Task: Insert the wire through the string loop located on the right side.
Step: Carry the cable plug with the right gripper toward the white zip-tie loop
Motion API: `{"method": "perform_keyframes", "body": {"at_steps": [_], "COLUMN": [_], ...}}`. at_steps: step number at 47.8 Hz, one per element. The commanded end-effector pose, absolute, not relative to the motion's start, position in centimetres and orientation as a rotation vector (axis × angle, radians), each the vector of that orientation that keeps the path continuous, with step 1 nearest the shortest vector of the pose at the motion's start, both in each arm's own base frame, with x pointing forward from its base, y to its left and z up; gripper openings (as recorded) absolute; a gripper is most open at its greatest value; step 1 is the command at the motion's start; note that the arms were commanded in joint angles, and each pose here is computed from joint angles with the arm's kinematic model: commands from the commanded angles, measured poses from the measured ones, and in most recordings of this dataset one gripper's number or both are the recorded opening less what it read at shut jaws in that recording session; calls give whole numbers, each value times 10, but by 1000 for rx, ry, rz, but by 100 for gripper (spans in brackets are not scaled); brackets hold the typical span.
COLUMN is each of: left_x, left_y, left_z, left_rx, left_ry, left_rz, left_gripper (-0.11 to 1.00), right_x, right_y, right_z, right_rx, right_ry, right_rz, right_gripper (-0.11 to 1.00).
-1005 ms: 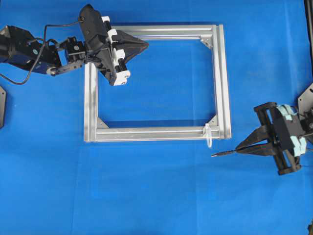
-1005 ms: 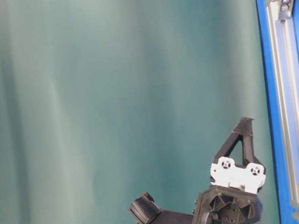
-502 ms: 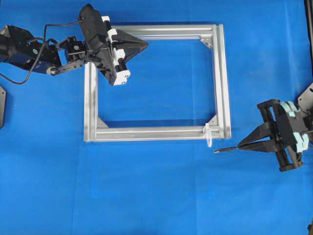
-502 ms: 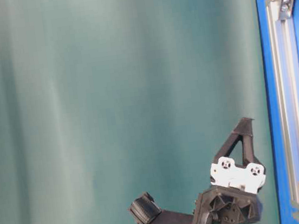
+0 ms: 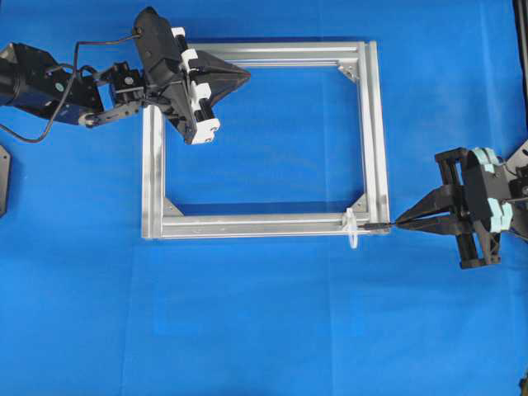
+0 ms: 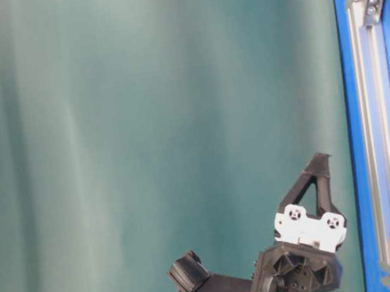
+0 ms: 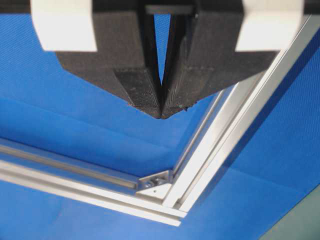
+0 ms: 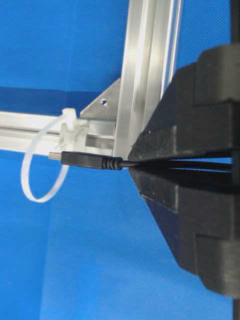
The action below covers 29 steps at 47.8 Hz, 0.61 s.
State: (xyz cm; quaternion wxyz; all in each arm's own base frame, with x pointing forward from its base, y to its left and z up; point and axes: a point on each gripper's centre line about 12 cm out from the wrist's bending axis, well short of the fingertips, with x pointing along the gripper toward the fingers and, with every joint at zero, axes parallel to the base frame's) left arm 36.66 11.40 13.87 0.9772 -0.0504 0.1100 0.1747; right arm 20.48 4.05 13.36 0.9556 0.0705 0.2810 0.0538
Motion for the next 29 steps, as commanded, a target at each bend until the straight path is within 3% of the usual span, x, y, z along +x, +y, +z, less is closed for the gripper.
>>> {"method": "perform_keyframes", "body": {"at_steps": [1,29], "left_x": [370,370], "left_y": [113,113], "left_z": [155,155], "left_rx": [-95,-95], "left_ry": [174,175], "left_rz": [346,344], "left_gripper": [0,0], "right_x": [208,208], "right_y": [41,41], "right_z": [138,138], "right_rx": [143,145], "right_ry": [546,546], "right_rz": [110,110], "right_gripper": [-3,-3]}}
